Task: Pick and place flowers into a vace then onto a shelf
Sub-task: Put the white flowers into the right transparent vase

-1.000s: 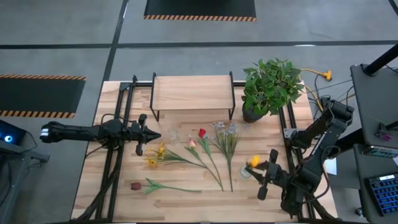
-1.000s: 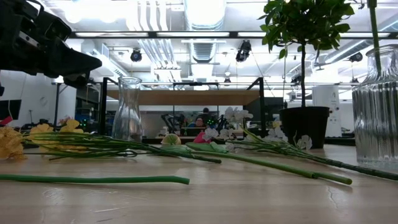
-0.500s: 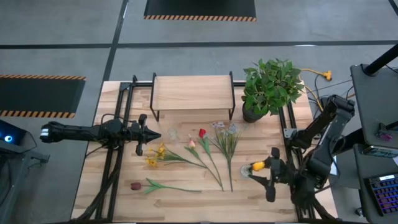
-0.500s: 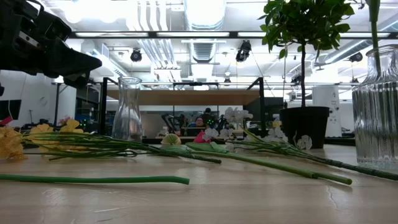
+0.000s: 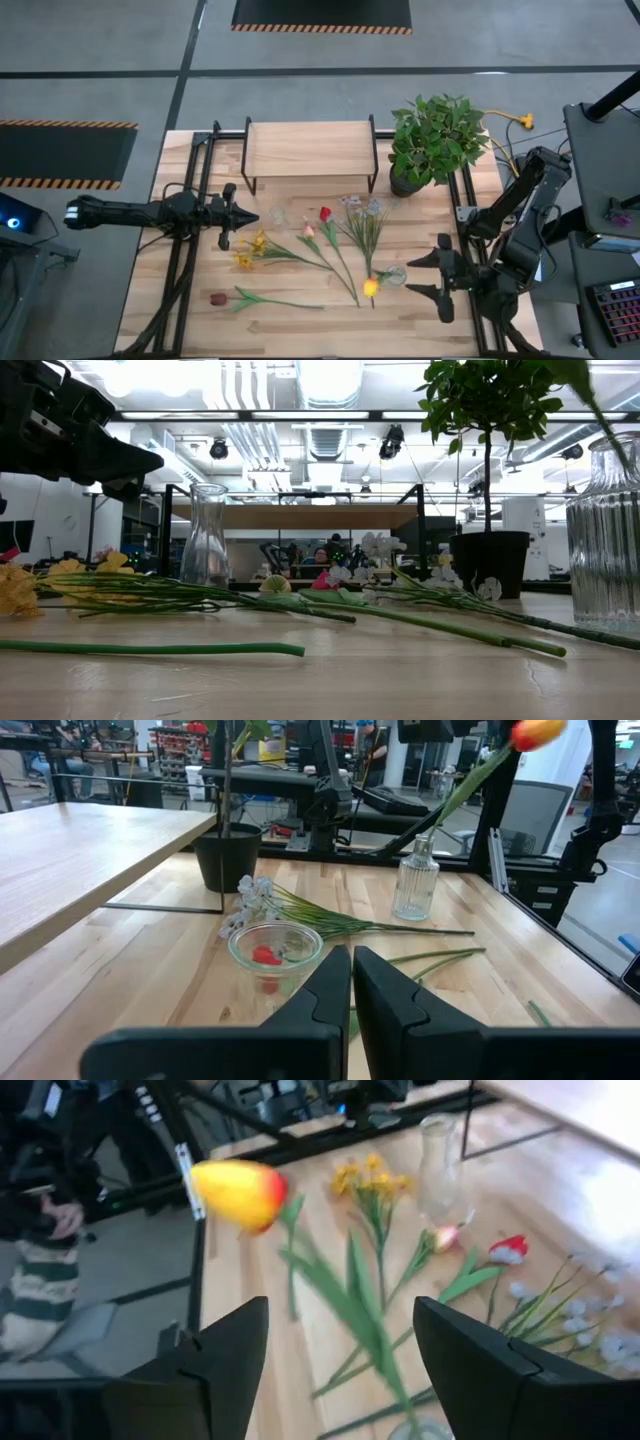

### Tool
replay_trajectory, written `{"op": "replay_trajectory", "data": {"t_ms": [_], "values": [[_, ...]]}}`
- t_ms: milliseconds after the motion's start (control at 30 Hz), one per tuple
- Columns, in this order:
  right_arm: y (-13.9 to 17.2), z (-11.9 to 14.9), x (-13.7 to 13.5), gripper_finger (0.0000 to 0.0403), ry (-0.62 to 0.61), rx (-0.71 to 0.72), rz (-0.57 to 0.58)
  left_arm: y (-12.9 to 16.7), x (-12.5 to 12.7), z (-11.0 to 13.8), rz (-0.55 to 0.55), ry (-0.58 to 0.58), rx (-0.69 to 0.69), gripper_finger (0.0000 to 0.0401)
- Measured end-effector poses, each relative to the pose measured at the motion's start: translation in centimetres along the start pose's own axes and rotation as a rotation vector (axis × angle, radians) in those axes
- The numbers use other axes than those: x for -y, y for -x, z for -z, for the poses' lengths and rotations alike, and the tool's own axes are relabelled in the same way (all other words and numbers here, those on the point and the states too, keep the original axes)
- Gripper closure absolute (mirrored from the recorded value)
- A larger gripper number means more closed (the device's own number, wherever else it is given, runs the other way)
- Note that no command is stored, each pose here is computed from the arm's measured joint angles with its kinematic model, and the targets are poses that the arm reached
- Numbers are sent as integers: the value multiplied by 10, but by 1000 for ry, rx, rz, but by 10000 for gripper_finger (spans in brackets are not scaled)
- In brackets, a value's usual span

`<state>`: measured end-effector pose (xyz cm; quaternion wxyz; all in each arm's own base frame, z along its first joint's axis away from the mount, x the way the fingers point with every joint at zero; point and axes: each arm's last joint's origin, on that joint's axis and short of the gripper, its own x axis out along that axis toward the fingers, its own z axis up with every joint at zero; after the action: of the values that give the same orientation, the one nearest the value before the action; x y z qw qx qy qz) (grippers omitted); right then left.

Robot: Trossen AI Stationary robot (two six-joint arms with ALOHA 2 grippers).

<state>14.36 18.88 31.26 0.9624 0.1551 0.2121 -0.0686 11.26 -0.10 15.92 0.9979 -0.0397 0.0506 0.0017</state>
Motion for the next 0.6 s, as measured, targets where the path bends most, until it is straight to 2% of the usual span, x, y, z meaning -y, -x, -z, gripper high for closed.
{"op": "replay_trajectory", "data": {"t_ms": [267,600], "values": [[3,-4,3,170,-34,21,3,0,0,0,0,0,-1,401],[8,-13,11,180,-40,204,118,0,0,0,0,0,-1,401]]}}
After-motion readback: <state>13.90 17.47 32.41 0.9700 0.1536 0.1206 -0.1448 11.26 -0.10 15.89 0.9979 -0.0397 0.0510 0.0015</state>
